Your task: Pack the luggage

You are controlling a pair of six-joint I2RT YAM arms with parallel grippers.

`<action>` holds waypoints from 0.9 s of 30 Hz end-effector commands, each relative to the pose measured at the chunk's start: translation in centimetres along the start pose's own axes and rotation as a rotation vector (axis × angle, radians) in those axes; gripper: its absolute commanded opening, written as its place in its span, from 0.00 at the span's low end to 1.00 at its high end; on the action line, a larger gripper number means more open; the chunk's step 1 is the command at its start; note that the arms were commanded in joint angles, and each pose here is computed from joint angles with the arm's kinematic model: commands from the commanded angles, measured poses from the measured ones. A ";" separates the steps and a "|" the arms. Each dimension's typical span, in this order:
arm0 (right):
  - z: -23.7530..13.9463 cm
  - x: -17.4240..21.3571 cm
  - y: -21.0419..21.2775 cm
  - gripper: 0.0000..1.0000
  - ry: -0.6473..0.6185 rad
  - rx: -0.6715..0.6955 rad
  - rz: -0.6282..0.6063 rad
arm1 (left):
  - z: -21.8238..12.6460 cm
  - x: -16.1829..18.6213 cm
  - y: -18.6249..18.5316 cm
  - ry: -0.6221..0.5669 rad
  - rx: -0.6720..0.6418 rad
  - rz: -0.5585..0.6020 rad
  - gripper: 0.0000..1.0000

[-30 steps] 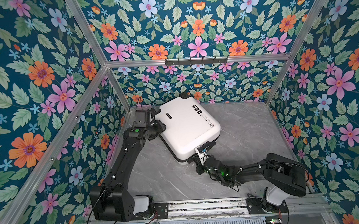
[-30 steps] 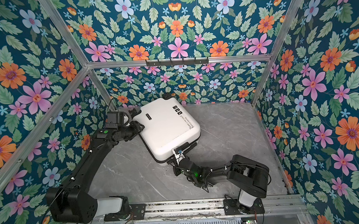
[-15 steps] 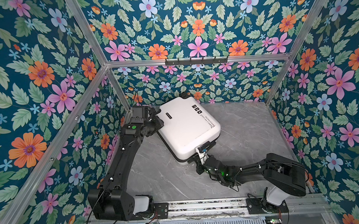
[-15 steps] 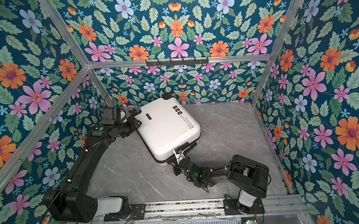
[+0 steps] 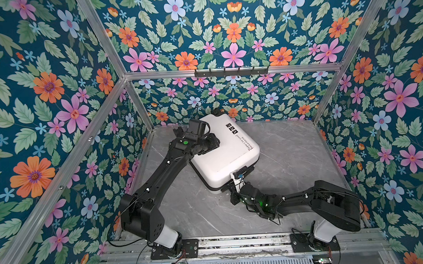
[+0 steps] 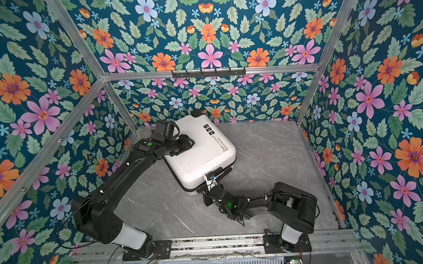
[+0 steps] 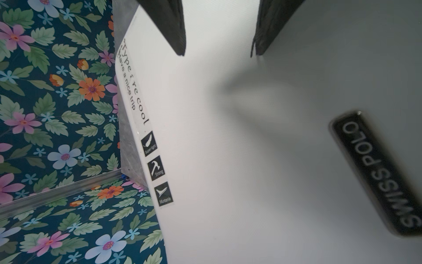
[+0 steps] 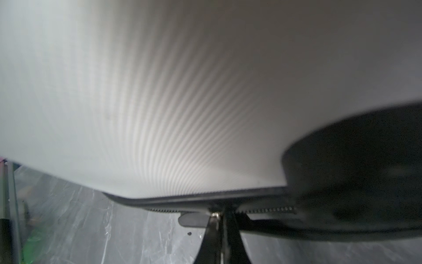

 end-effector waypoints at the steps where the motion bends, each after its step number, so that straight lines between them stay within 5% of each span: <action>1: -0.7 -0.9 -1.4 0.00 -0.060 0.074 0.074 | 0.9 1.4 4.1 0.049 -0.148 -0.049 0.53; 10: -2.1 -1.0 -4.0 0.00 -0.074 0.200 0.069 | 1.0 1.9 7.0 0.061 -0.211 -0.082 0.51; 27: -5.1 -1.1 -13.4 0.00 -0.096 0.368 0.238 | 1.0 2.8 8.6 0.080 -0.238 -0.104 0.51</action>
Point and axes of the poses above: each gripper's point midway between its finger pads, its own z axis out along the fingers, its own y axis along the line the jaws close on, x = y × z, the point moved 2 cm from there along -z, back along the fingers, and after that the axes turned 11 degrees about -z, right-handed, at the moved point
